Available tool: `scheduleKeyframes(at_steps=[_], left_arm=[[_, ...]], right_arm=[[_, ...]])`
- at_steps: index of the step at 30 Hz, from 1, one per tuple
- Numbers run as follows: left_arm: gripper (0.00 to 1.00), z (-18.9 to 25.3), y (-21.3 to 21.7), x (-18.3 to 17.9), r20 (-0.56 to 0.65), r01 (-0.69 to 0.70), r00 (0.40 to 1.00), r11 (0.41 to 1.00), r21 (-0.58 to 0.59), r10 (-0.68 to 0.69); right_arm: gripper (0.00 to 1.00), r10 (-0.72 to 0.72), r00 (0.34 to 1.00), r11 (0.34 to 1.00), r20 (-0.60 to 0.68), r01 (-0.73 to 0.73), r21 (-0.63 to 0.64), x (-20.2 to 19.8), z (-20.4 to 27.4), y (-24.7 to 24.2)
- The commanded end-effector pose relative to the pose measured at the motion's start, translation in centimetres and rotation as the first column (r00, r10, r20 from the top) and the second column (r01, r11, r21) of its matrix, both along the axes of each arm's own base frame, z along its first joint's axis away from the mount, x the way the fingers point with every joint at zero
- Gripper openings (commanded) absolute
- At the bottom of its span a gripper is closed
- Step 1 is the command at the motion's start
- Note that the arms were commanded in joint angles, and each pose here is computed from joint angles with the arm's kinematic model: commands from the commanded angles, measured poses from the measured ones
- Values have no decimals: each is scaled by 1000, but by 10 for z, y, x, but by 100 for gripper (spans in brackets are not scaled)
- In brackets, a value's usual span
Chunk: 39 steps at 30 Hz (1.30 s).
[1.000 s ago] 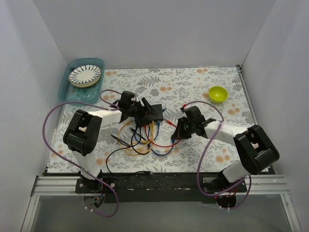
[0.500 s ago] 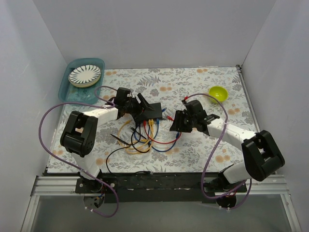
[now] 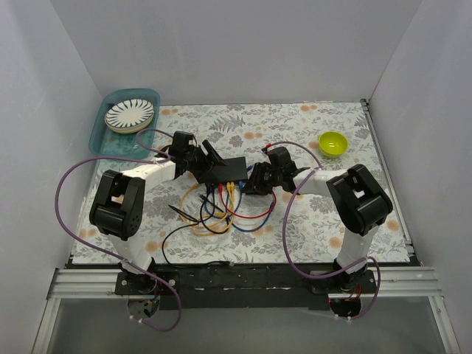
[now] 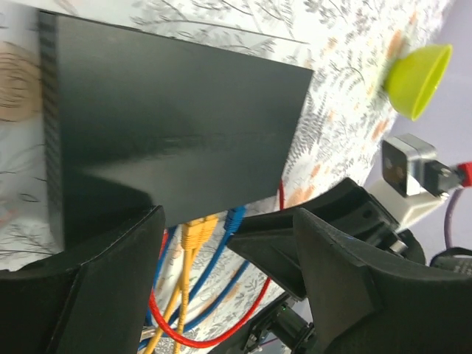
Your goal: Pull the plug from the switch port
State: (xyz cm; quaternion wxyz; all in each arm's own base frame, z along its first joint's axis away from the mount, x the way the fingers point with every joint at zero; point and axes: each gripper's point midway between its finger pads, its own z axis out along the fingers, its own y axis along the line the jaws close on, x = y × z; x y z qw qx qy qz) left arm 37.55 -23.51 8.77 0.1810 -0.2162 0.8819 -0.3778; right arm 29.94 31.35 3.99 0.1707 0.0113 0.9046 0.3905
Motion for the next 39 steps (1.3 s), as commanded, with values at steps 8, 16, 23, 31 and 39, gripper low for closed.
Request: scheduleKeyframes(at_steps=[8, 16, 23, 31, 39], left_arm=[[69, -26, 16, -1, -52, 5, 999, 997, 76, -1], [69, -27, 15, -3, -52, 20, 999, 997, 74, -17], [69, -21, 13, -3, -43, 32, 999, 997, 63, -30], [69, -17, 12, -7, -41, 46, 998, 998, 52, -44], [69, -17, 16, -12, -40, 61, 997, 995, 74, -58]], right_arm=[[44, -37, 996, 988, 82, 24, 152, 35, 27, 21], [49, -52, 995, 988, 91, 38, 148, 41, 21, 18], [45, -41, 995, 990, 93, 28, 139, 41, 8, 17], [40, -70, 992, 979, 107, 48, 198, 45, 8, 18], [25, -96, 987, 964, 126, 61, 258, 50, 14, 21]])
